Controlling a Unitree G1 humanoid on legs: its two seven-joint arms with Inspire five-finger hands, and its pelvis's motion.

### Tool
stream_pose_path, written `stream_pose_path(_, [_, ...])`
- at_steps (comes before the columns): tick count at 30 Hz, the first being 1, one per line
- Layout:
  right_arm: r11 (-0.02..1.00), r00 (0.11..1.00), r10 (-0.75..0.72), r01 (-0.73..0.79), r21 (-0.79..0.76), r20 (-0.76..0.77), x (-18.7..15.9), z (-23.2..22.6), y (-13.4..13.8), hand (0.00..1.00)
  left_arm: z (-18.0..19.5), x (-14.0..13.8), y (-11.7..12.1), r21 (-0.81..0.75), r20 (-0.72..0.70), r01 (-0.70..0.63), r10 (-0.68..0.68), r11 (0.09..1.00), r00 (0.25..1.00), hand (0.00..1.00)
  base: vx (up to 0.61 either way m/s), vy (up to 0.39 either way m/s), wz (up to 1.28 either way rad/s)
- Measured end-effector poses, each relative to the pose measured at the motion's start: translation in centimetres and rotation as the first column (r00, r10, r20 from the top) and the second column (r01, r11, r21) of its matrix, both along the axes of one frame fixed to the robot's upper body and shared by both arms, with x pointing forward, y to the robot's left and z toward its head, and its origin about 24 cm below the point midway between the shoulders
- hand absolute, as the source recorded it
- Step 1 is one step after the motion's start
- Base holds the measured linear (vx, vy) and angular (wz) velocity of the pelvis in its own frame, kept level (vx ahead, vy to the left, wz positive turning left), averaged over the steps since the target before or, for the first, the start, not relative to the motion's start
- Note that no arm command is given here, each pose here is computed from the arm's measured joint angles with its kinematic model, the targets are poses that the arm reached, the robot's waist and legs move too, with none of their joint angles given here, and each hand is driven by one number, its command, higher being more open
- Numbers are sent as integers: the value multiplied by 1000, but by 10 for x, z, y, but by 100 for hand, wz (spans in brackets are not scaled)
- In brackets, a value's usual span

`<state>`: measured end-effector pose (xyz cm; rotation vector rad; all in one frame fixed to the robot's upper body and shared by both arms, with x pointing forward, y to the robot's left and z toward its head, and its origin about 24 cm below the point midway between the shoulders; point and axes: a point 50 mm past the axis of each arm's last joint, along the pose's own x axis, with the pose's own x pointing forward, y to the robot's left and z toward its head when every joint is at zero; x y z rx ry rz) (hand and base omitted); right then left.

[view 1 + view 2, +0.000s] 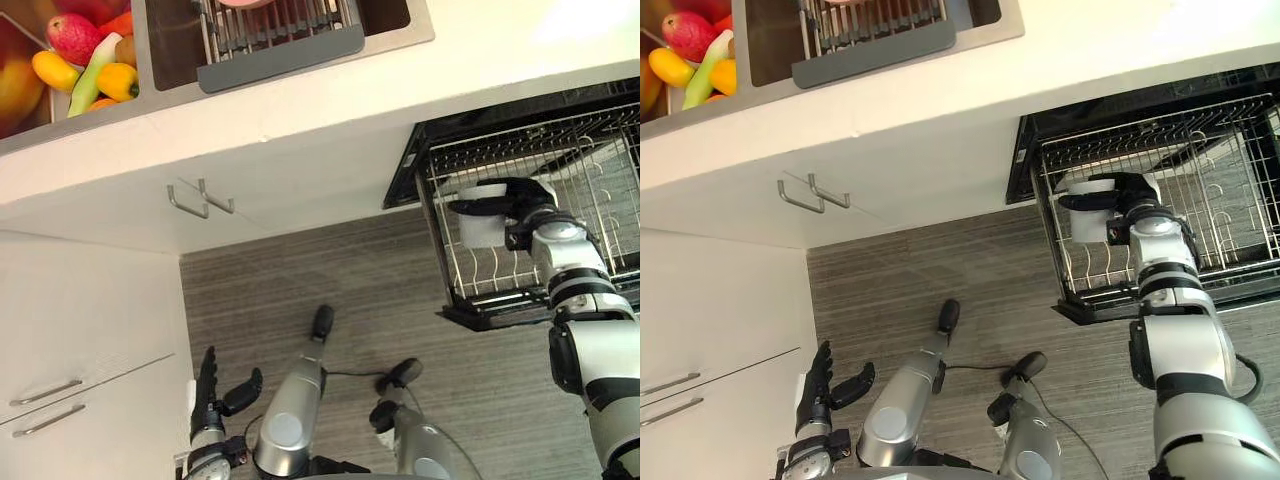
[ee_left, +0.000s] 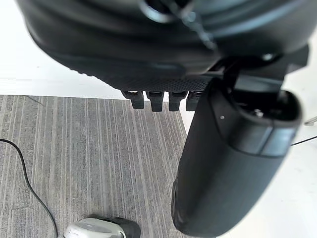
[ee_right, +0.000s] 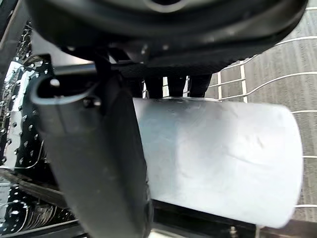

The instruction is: Walk over to the sink, pick up the cup, carry it to the dishwasher, place the cup inside the dishwasher, then close the dishwasher door

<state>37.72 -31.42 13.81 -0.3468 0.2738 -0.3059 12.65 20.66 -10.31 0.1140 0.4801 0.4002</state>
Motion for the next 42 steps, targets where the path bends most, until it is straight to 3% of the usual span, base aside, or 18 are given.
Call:
stream_pose_path(14, [999,998,27,-29,34,62,6,13,4,100,-2,6,-2,-20,-1,14,-14,1000,1000,100,7,24,1])
stream_pose_path(20, [984,972,69,-104,144,226,3,23,11,100,-2,6,-1,-19,-2,12,-12,1000,1000,100,1,9,-4])
stream_pose_path(23, [960,926,105,-189,205,363,-11,16,23,100,-3,2,5,-14,-15,-20,20,1000,1000,100,22,34,-19])
stream_pose_path(29, [820,884,91,-328,469,459,-86,-72,88,100,-14,-32,22,16,-125,-113,114,993,986,100,109,9,-23])
stream_pose_path(33, [715,744,112,-521,466,658,-134,-54,139,100,-18,-42,22,-19,-137,-233,228,972,964,100,52,18,-21])
stream_pose_path(35, [655,634,168,-645,395,755,-146,-35,162,100,-20,-50,20,-27,-150,-280,273,960,950,100,27,15,0])
stream_pose_path(37, [571,448,233,-782,252,863,-159,-4,189,100,-23,-61,17,-36,-173,-334,323,942,930,100,48,9,47])
stream_pose_path(40, [551,343,262,-821,152,902,-167,11,200,100,-25,-72,16,-45,-198,-391,375,919,906,100,38,28,75])
stream_pose_path(42, [600,309,274,-795,89,911,-169,19,190,100,-27,-77,17,-45,-217,-400,382,916,899,100,67,110,135])
